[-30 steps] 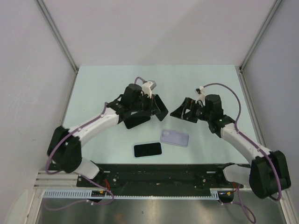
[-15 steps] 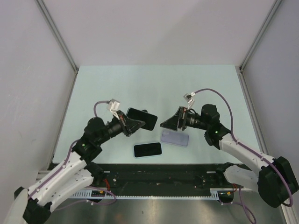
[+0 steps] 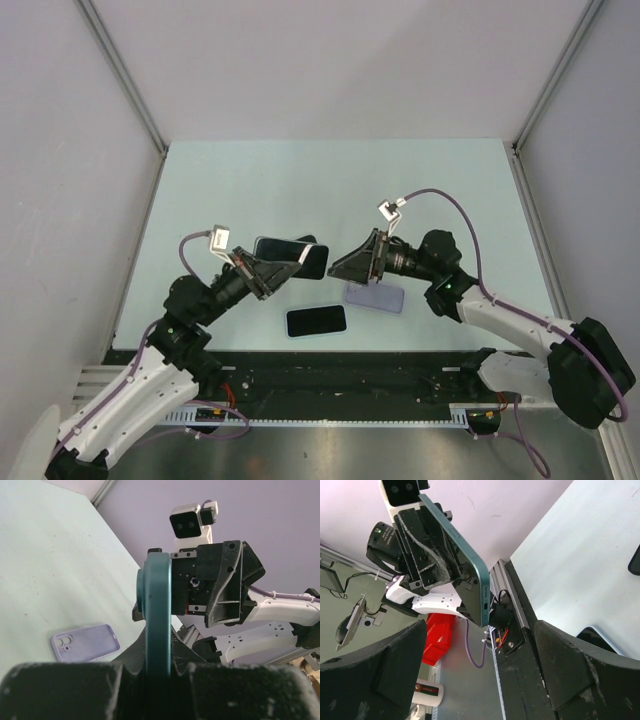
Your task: Put the phone into the phone case
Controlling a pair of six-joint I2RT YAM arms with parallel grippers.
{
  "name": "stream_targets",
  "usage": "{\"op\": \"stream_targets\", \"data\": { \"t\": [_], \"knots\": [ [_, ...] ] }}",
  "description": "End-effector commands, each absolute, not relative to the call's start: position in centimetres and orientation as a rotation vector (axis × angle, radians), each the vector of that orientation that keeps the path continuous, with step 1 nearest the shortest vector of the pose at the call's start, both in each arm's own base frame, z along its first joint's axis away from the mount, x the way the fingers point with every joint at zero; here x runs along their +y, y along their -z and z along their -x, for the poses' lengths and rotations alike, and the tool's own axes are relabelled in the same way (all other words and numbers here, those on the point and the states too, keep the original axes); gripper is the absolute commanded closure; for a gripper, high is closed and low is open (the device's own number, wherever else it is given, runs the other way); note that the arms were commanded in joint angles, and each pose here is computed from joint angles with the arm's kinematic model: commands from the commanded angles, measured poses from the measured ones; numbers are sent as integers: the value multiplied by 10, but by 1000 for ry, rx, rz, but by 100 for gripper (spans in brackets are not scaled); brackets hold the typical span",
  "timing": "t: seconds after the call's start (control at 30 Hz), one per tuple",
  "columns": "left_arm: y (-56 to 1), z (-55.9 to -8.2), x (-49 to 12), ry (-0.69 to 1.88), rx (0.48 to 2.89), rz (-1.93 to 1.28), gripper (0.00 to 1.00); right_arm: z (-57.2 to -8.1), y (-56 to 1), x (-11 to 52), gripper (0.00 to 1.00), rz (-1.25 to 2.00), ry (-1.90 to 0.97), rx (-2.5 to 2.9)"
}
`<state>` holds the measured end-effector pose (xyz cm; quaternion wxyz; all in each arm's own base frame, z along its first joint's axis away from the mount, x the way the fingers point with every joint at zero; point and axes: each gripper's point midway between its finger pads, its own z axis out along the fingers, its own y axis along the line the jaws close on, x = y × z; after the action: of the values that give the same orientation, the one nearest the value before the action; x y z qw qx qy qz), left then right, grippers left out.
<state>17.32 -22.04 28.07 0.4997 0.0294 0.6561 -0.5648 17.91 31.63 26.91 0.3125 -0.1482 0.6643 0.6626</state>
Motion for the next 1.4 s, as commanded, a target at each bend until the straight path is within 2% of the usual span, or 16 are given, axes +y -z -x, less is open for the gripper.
{"op": "stream_targets", "data": {
  "t": [0.0,0.17,0.27,0.3,0.37,0.4,0.5,0.6,0.7,0.73,0.8,0.83,0.9,0.93,1.03,1.37],
  "knots": [
    [-316,-166,-225,1455,1476,-107,100,-184,-289,325,11,391,-1816,1644],
    [-313,-165,-231,1464,1496,-137,100,-181,-291,340,22,414,-1869,1658],
    [-311,-166,-232,1466,1502,-137,100,-181,-295,347,33,425,-1888,1643],
    [-311,-165,-232,1468,1501,-136,100,-179,-297,349,49,428,-1901,1637],
    [-310,-166,-232,1465,1505,-134,100,-179,-298,352,69,426,-1927,1630],
    [-309,-166,-232,1467,1507,-137,100,-179,-298,352,86,426,-1936,1631],
    [-307,-165,-234,1471,1517,-148,100,-179,-299,353,100,425,-1954,1621],
    [-303,-166,-235,1466,1524,-157,96,-179,-299,353,100,433,-1954,1613],
    [-303,-165,-234,1452,1514,-170,82,-178,-300,352,100,444,-1947,1614],
    [-303,-165,-233,1447,1511,-170,67,-178,-300,351,100,442,-1941,1624],
    [-303,-166,-233,1430,1503,-186,51,-179,-299,349,100,443,-1923,1633],
    [-302,-166,-233,1424,1504,-195,35,-179,-298,347,100,448,-1903,1642],
    [-302,-167,-233,1408,1499,-212,23,-185,-297,342,100,435,-1871,1655],
    [-299,-169,-234,1397,1506,-219,13,-188,-295,340,100,431,-1855,1662],
    [-294,-173,-235,1354,1520,-246,0,-197,-291,328,100,394,-1818,1715],
    [-265,-202,-230,1072,1701,-331,0,-232,-272,271,100,226,-1653,1866]
  ]
}}
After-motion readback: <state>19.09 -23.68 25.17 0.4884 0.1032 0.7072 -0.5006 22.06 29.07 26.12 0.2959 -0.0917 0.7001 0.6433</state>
